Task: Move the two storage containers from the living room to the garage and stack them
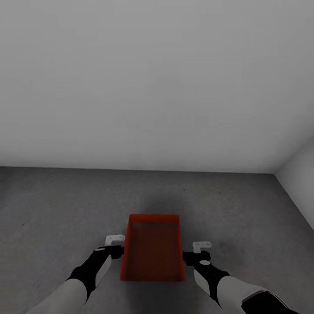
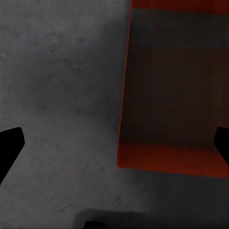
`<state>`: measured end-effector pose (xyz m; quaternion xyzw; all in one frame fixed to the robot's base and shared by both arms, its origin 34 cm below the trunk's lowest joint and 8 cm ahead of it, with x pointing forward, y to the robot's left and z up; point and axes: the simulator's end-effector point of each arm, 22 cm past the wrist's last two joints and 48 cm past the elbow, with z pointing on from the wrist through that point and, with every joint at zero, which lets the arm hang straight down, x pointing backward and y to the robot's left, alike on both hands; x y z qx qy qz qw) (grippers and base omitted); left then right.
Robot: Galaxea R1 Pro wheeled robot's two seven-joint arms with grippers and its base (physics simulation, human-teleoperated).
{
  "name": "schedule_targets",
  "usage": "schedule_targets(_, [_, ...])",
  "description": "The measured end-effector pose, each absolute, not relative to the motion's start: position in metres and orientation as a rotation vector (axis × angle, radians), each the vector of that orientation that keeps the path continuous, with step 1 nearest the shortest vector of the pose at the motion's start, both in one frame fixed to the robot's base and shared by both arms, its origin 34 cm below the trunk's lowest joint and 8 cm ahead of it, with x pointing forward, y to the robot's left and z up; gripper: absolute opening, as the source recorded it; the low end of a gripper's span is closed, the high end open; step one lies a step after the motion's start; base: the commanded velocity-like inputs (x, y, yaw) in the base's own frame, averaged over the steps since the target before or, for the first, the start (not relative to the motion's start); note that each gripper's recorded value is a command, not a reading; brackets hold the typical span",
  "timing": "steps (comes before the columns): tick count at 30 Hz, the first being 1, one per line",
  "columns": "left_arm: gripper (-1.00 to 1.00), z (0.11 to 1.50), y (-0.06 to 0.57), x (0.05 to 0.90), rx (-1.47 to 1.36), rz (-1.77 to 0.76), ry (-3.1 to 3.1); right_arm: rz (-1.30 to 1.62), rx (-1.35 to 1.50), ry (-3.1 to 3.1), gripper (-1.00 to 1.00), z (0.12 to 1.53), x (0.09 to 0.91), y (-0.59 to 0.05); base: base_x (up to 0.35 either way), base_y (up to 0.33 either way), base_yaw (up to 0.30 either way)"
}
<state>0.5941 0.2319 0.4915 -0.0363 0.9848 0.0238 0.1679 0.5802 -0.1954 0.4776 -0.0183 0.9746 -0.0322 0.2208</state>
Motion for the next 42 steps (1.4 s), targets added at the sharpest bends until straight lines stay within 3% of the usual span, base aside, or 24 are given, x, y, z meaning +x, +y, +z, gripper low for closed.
schedule_targets(19, [1.00,0.495,0.239,0.595,-0.104,0.079,2.798,-0.106,-0.053,2.712,1.00,0.478,0.572,-0.200,-0.005,0.000,0.000])
schedule_targets(42, [1.00,0.494,0.243,0.594,-0.104,0.086,2.801,-0.106,-0.054,2.712,1.00,0.477,0.572,-0.200,-0.326,0.000,0.000])
